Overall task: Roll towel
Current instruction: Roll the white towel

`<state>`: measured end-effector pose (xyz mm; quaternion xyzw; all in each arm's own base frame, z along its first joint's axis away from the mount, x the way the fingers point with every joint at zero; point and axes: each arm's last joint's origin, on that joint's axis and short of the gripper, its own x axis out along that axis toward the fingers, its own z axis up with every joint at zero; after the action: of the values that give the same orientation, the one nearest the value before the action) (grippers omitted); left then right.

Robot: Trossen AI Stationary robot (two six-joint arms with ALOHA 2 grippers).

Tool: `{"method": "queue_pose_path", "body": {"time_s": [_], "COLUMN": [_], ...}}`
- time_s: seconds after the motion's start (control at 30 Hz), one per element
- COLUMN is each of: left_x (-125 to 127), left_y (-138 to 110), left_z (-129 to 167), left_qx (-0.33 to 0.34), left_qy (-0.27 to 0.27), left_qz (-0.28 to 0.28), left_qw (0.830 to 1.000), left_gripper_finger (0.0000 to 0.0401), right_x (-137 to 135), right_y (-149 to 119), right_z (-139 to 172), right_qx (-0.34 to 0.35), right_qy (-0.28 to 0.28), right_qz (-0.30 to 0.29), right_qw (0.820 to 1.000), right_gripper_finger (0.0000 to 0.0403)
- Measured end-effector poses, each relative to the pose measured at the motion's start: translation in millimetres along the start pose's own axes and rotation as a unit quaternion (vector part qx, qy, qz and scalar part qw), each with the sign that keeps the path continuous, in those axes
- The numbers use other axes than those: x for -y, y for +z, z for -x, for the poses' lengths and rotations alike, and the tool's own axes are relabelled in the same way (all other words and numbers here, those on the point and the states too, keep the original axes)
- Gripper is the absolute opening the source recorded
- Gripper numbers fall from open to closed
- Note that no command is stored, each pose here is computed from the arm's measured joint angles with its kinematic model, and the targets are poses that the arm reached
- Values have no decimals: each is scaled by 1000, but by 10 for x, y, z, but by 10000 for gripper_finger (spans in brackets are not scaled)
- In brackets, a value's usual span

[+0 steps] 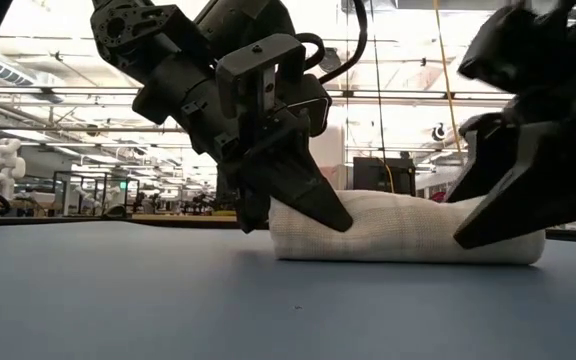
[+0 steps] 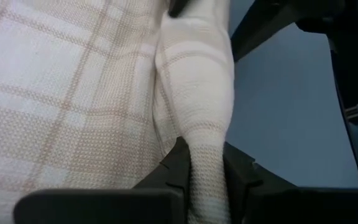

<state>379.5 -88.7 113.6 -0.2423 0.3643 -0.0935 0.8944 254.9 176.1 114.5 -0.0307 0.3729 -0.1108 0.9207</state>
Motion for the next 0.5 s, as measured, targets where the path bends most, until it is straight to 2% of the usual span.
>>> {"method": "queue_pose_path", "body": {"time_s": [0.2,0.3,0.5], "left_x": [-6,-8,56], "left_y": [7,16,112], "left_z": [0,1,116], "left_qx": [13,23,47], "left_qy": [19,31,46], "left_qz": [-4,-15,-52], "left_qw": [1000,999,996], "left_gripper_finger": [63,95,173], "right_x": [63,64,-4], "right_y": [-17,-36,-108], "right_z": [-44,-47,-72], "right_qx": [-43,-55,-54], "right_qy": [11,13,9], "right_qz": [-60,-95,-121], "right_qw": [997,994,991], "right_gripper_finger": [192,163,117]}}
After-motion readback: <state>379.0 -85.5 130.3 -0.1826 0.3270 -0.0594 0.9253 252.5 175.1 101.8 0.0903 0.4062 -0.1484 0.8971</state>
